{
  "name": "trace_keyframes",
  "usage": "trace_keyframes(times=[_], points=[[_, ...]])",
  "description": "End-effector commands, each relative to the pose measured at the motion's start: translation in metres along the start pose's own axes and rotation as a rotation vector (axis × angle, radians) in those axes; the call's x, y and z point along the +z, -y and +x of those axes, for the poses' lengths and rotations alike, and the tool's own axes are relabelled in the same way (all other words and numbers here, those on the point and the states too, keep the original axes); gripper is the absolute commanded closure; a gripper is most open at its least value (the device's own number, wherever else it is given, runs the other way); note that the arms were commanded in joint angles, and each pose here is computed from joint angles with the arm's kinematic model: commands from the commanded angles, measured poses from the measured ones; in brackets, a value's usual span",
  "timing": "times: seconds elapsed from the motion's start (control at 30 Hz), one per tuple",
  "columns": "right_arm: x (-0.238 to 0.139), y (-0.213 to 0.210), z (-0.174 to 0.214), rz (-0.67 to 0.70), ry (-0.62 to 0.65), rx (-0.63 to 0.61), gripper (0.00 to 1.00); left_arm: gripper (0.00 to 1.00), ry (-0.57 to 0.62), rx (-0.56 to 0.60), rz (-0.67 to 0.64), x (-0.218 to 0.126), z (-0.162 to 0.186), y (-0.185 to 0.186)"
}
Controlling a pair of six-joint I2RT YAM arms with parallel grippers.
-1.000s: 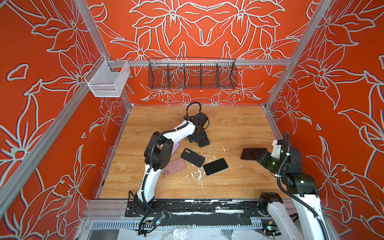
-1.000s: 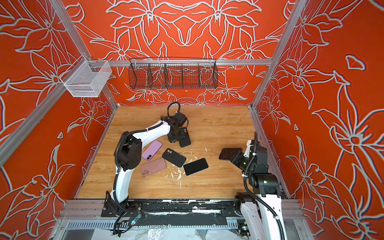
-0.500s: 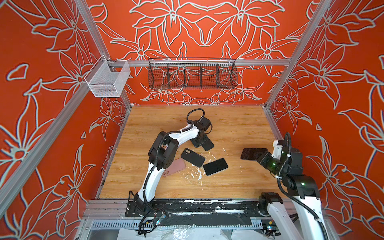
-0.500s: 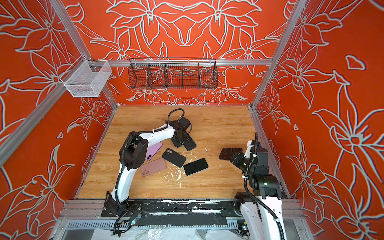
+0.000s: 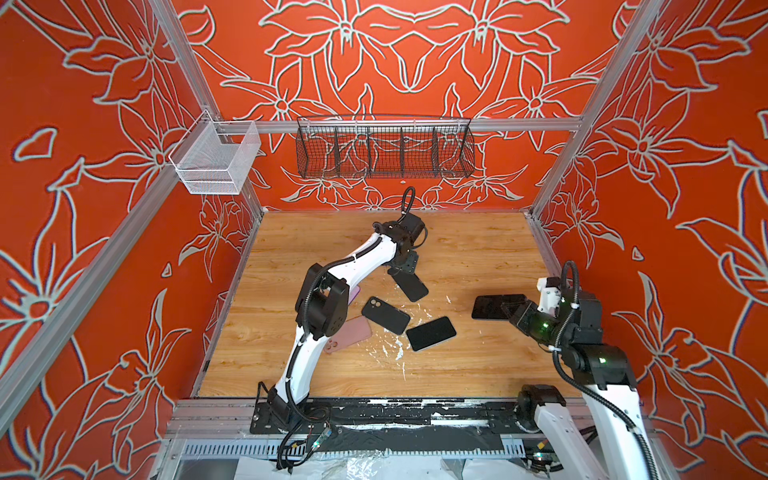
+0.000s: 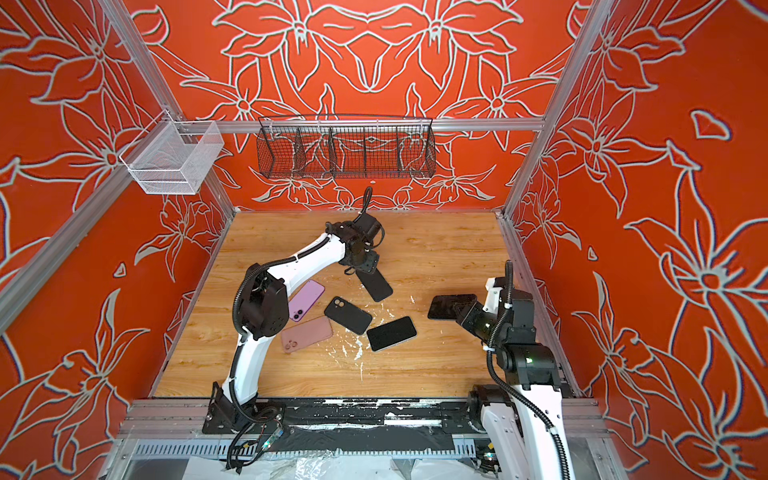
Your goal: Put the phone into the phone case
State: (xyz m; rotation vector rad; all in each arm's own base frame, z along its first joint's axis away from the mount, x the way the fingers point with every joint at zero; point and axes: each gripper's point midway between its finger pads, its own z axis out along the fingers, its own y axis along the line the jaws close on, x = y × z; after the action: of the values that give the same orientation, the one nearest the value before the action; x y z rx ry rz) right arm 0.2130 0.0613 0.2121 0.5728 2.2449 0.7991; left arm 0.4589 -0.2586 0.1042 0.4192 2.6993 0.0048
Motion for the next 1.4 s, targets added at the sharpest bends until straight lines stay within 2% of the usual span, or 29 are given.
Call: trace_keyframes(times=[0.0, 0.13, 0.33, 0.47, 0.63, 0.83, 0.87, 0.9, 1.17, 1.37], points=[[0.003, -0.023, 0.004, -0.126, -0.051, -0.039, 1.0, 0.32, -0.073, 0.128, -0.018, 0.029, 0.005, -0.013], [0.004, -0.024, 0.011, -0.146, -0.089, -0.03, 1.0, 0.41, -0.083, 0.193, 0.002, 0.048, 0.002, -0.007], [0.007, -0.024, 0.015, -0.16, -0.102, -0.009, 1.0, 0.49, -0.105, 0.251, -0.021, 0.067, 0.007, -0.01], [0.009, -0.022, 0.016, -0.158, -0.106, -0.004, 1.0, 0.52, -0.1, 0.25, -0.022, 0.073, 0.009, -0.009], [0.009, -0.023, 0.015, -0.161, -0.106, 0.0, 1.0, 0.66, -0.111, 0.255, -0.025, 0.087, 0.01, -0.009], [0.008, -0.022, 0.017, -0.151, -0.115, 0.007, 1.0, 0.92, -0.118, 0.231, -0.016, 0.095, 0.01, -0.009], [0.009, -0.021, 0.017, -0.148, -0.116, 0.009, 1.0, 0.99, -0.122, 0.223, -0.016, 0.094, 0.011, -0.01], [0.009, -0.022, 0.016, -0.146, -0.118, 0.009, 1.0, 1.0, -0.126, 0.214, -0.012, 0.093, 0.012, -0.01], [0.008, -0.038, -0.005, -0.143, -0.113, -0.047, 1.0, 1.0, -0.127, 0.027, -0.023, 0.051, 0.022, -0.014], [0.025, -0.047, -0.019, -0.171, -0.116, -0.043, 1.0, 1.0, -0.227, -0.174, 0.001, 0.035, 0.06, -0.007]])
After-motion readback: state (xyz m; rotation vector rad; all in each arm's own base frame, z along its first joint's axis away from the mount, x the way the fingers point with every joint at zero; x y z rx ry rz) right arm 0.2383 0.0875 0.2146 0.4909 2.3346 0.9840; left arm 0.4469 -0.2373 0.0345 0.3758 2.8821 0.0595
